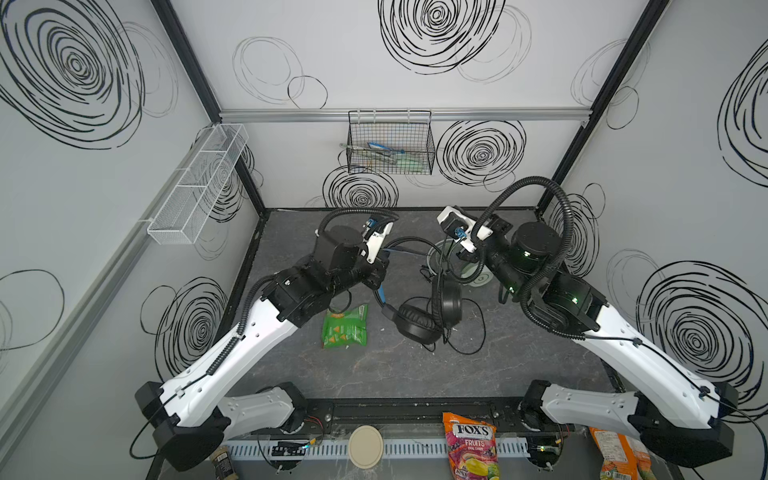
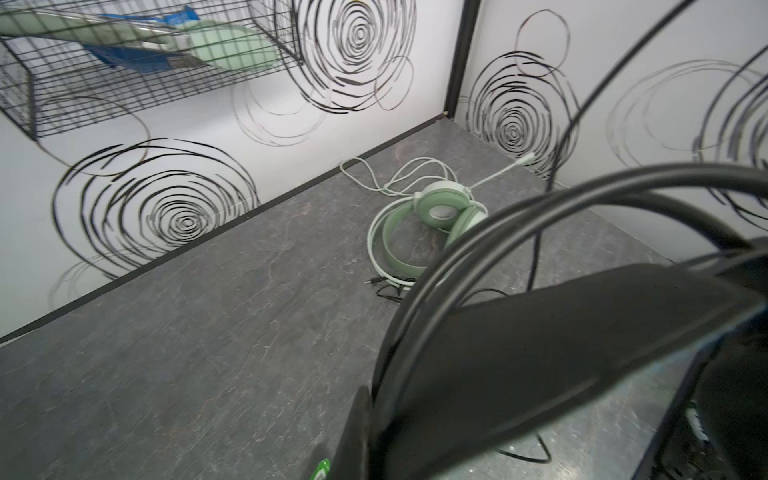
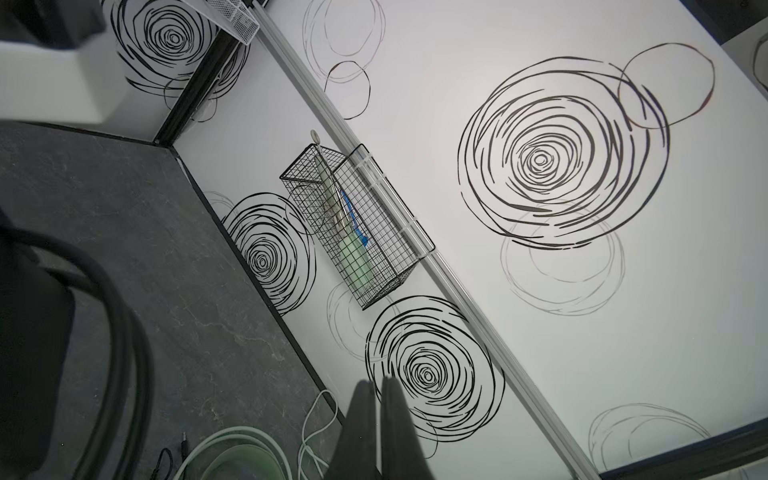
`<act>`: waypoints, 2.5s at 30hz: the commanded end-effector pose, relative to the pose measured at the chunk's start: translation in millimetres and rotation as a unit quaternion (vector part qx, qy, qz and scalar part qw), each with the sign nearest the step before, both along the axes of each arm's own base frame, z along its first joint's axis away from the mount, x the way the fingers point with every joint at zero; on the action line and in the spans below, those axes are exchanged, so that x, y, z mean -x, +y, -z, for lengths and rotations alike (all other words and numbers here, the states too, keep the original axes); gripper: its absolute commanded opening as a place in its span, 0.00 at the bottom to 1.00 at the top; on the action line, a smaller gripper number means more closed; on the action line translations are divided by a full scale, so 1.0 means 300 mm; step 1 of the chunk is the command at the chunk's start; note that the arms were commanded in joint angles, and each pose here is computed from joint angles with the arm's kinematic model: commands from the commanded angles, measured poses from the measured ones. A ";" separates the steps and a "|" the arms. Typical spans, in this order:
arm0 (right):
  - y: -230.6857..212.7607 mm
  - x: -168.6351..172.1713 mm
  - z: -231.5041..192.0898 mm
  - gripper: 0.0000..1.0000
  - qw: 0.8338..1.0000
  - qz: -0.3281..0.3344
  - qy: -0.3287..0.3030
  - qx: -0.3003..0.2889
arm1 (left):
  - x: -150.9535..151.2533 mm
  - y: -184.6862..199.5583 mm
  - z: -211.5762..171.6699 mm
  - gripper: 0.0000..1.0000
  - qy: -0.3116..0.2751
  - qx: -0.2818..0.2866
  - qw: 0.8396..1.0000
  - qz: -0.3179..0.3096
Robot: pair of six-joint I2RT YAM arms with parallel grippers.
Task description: Wrap the headphones
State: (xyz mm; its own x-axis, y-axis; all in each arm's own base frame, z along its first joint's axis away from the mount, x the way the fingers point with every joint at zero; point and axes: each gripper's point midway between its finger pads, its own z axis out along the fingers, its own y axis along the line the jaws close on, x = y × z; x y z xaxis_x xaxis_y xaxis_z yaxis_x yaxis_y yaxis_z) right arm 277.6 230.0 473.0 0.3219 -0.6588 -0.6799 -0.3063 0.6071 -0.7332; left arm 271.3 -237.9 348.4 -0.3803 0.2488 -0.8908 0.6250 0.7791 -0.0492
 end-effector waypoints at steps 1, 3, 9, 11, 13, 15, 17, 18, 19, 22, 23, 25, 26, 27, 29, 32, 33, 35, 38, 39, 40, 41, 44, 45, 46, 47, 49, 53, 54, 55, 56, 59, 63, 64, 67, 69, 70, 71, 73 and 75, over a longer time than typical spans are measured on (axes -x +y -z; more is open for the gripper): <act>-0.043 -0.023 -0.069 0.00 0.999 0.013 -0.013 -0.047 | 0.063 -0.070 -0.105 0.00 -0.014 0.090 0.994 0.052; -0.072 -0.043 -0.064 0.00 0.997 0.014 0.001 -0.069 | 0.104 -0.090 -0.130 0.00 -0.008 0.123 0.989 0.081; -0.094 -0.042 -0.054 0.04 0.993 -0.005 0.022 -0.113 | 0.219 -0.143 -0.236 0.00 0.001 0.210 0.964 0.164; -0.091 -0.032 -0.058 0.06 0.991 -0.018 0.028 -0.133 | 0.245 -0.153 -0.267 0.00 0.002 0.229 0.956 0.182; -0.081 -0.010 -0.068 0.11 0.987 -0.041 0.028 -0.152 | 0.266 -0.161 -0.302 0.00 0.001 0.244 0.950 0.196; -0.072 0.014 -0.084 0.22 0.980 -0.064 0.027 -0.186 | 0.286 -0.166 -0.347 0.00 -0.004 0.265 0.942 0.208; -0.063 0.032 -0.092 0.25 0.971 -0.086 0.035 -0.220 | 0.298 -0.167 -0.384 0.00 -0.006 0.280 0.936 0.212; -0.053 0.036 -0.089 0.26 0.967 -0.096 0.042 -0.231 | 0.300 -0.167 -0.402 0.00 -0.008 0.286 0.934 0.213; -0.046 0.039 -0.085 0.28 0.963 -0.103 0.049 -0.242 | 0.302 -0.167 -0.418 0.00 -0.011 0.291 0.933 0.213; -0.031 0.042 -0.059 0.33 0.950 -0.120 0.067 -0.279 | 0.294 -0.159 -0.471 0.00 -0.017 0.307 0.930 0.202; -0.023 0.041 -0.043 0.34 0.947 -0.124 0.075 -0.288 | 0.295 -0.154 -0.492 0.00 -0.023 0.312 0.928 0.200; -0.013 0.033 -0.005 0.35 0.942 -0.126 0.090 -0.298 | 0.297 -0.145 -0.536 0.00 -0.022 0.331 0.923 0.195; -0.006 0.026 0.021 0.35 0.939 -0.125 0.098 -0.304 | 0.300 -0.144 -0.557 0.00 -0.025 0.336 0.921 0.196; -0.003 0.022 0.039 0.35 0.937 -0.125 0.103 -0.309 | 0.301 -0.140 -0.576 0.00 -0.029 0.341 0.919 0.194; 0.000 0.012 0.079 0.36 0.930 -0.124 0.118 -0.324 | 0.306 -0.137 -0.617 0.00 -0.034 0.352 0.915 0.196; 0.002 0.004 0.109 0.37 0.919 -0.128 0.134 -0.348 | 0.306 -0.121 -0.674 0.00 -0.042 0.381 0.904 0.189; 0.005 0.004 0.116 0.37 0.916 -0.129 0.139 -0.354 | 0.300 -0.115 -0.689 0.00 -0.045 0.391 0.901 0.182; 0.013 0.004 0.134 0.37 0.908 -0.135 0.152 -0.366 | 0.278 -0.091 -0.729 0.00 -0.053 0.418 0.893 0.156; 0.032 0.005 0.160 0.37 0.894 -0.147 0.173 -0.387 | 0.249 -0.062 -0.793 0.00 -0.066 0.448 0.883 0.126; 0.041 0.004 0.171 0.37 0.889 -0.152 0.181 -0.392 | 0.240 -0.059 -0.806 0.00 -0.068 0.452 0.881 0.118; 0.053 0.001 0.187 0.37 0.884 -0.156 0.191 -0.397 | 0.227 -0.054 -0.821 0.00 -0.072 0.455 0.881 0.108; 0.063 -0.003 0.201 0.36 0.881 -0.159 0.198 -0.399 | 0.216 -0.051 -0.828 0.00 -0.073 0.458 0.881 0.099; 0.086 -0.019 0.240 0.34 0.873 -0.161 0.215 -0.407 | 0.185 -0.041 -0.850 0.00 -0.075 0.465 0.879 0.074; 0.092 -0.023 0.249 0.33 0.871 -0.162 0.218 -0.409 | 0.174 -0.033 -0.856 0.00 -0.073 0.472 0.876 0.063; 0.100 -0.029 0.259 0.31 0.869 -0.163 0.223 -0.410 | 0.156 -0.023 -0.856 0.00 -0.066 0.486 0.870 0.045; 0.109 -0.033 0.268 0.29 0.867 -0.165 0.228 -0.411 | 0.135 -0.009 -0.847 0.00 -0.053 0.509 0.859 0.021; 0.124 -0.036 0.275 0.26 0.861 -0.171 0.236 -0.416 | 0.115 0.002 -0.840 0.00 -0.037 0.549 0.835 -0.002; 0.160 -0.030 0.291 0.24 0.850 -0.191 0.257 -0.417 | 0.091 -0.022 -0.835 0.00 -0.029 0.563 0.825 -0.041; 0.166 -0.027 0.294 0.25 0.848 -0.195 0.260 -0.418 | 0.089 -0.024 -0.845 0.00 -0.030 0.565 0.823 -0.042; 0.172 -0.026 0.301 0.26 0.845 -0.197 0.264 -0.420 | 0.086 -0.027 -0.854 0.00 -0.032 0.564 0.824 -0.046; 0.175 -0.025 0.305 0.28 0.842 -0.200 0.266 -0.424 | 0.085 -0.032 -0.863 0.00 -0.035 0.560 0.826 -0.048; 0.193 -0.028 0.319 0.27 0.838 -0.204 0.273 -0.427 | 0.079 -0.035 -0.868 0.00 -0.038 0.554 0.830 -0.056; 0.216 -0.033 0.332 0.21 0.829 -0.212 0.283 -0.434 | 0.077 -0.034 -0.870 0.00 -0.038 0.548 0.833 -0.065; 0.223 -0.032 0.333 0.17 0.827 -0.216 0.286 -0.434 | 0.080 -0.030 -0.871 0.00 -0.041 0.545 0.834 -0.068; 0.246 -0.029 0.341 0.00 0.825 -0.222 0.299 -0.425 | 0.072 -0.009 -0.861 0.00 -0.048 0.532 0.841 -0.087; 0.249 -0.017 0.346 0.00 0.824 -0.223 0.307 -0.420 | 0.062 0.021 -0.861 0.00 -0.062 0.522 0.844 -0.108; 0.248 -0.007 0.350 0.00 0.825 -0.224 0.308 -0.418 | 0.053 0.037 -0.856 0.00 -0.069 0.515 0.846 -0.124; 0.248 0.009 0.358 0.00 0.826 -0.224 0.309 -0.414 | 0.043 0.055 -0.854 0.00 -0.076 0.509 0.846 -0.140; 0.248 0.042 0.370 0.00 0.833 -0.219 0.311 -0.403 | 0.018 0.097 -0.854 0.00 -0.093 0.491 0.849 -0.174; 0.245 0.075 0.387 0.00 0.843 -0.207 0.311 -0.388 | -0.017 0.140 -0.842 0.00 -0.110 0.467 0.851 -0.214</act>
State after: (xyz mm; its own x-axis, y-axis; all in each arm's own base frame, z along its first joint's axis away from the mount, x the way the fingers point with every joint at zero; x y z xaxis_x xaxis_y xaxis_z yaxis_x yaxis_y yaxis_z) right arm 269.9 307.6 355.0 -0.1796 0.1679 -0.9693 -0.7890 0.5640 0.2438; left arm 274.6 -240.9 560.1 -0.2217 -0.6432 -0.7329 0.4210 0.6148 -0.6669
